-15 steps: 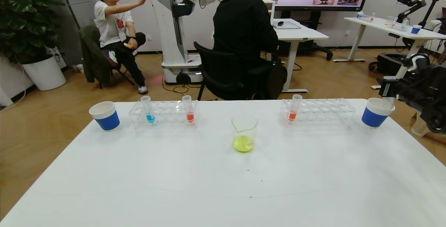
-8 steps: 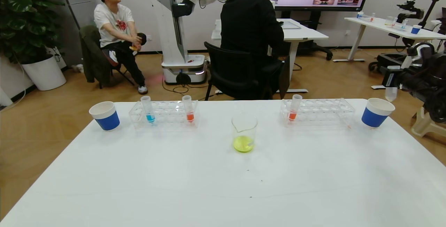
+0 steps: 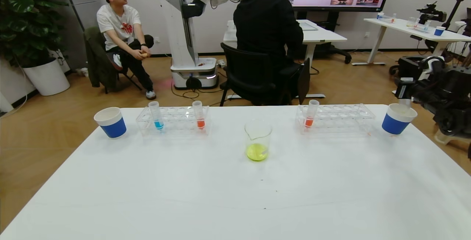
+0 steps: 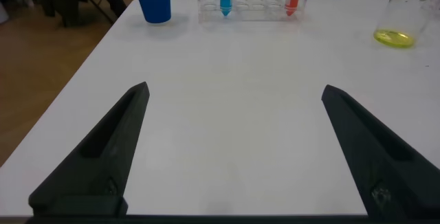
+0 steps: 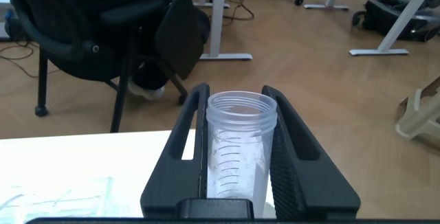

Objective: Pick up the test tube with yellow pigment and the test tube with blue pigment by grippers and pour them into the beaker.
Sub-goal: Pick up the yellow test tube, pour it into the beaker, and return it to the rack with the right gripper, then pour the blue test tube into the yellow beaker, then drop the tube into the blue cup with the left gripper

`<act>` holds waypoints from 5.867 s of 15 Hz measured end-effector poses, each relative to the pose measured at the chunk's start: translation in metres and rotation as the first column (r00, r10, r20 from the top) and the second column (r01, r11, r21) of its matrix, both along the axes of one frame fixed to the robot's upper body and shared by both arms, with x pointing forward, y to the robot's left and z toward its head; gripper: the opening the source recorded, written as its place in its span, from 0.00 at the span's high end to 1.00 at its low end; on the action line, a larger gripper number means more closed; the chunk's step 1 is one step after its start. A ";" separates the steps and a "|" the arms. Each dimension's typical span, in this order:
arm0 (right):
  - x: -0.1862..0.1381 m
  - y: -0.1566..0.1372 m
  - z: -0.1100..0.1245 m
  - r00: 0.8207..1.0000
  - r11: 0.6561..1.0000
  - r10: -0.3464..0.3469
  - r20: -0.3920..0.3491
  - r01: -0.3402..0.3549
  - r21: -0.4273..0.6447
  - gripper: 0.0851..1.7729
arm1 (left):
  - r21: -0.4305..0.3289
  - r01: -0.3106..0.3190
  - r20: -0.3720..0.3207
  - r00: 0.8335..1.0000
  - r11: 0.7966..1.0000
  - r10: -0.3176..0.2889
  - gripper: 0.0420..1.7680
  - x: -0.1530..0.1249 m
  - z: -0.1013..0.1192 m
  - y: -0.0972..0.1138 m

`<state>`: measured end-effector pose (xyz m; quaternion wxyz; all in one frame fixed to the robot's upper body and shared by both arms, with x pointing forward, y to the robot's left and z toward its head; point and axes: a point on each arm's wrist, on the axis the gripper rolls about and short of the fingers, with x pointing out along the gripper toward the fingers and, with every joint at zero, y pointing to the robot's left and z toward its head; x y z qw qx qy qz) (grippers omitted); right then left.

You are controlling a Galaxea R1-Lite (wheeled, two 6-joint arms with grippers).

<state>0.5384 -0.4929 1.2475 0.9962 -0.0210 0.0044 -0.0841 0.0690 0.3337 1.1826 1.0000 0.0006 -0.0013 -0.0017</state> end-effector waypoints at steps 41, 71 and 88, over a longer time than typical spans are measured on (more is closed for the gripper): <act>-0.336 0.156 0.179 0.906 0.968 0.251 0.341 -0.231 -0.099 0.02 | 0.000 0.000 0.000 1.000 1.000 0.000 0.01 0.000 0.000 0.000; -0.469 0.157 -0.066 0.981 0.980 0.196 -0.002 -0.196 -0.009 0.02 | 0.032 0.010 0.001 1.000 0.999 -0.010 0.01 0.000 0.000 0.000; -0.469 0.157 -0.066 0.981 0.981 0.196 -0.001 -0.196 -0.009 0.02 | -0.014 0.079 0.064 0.995 0.997 -0.078 0.01 0.174 0.179 -0.005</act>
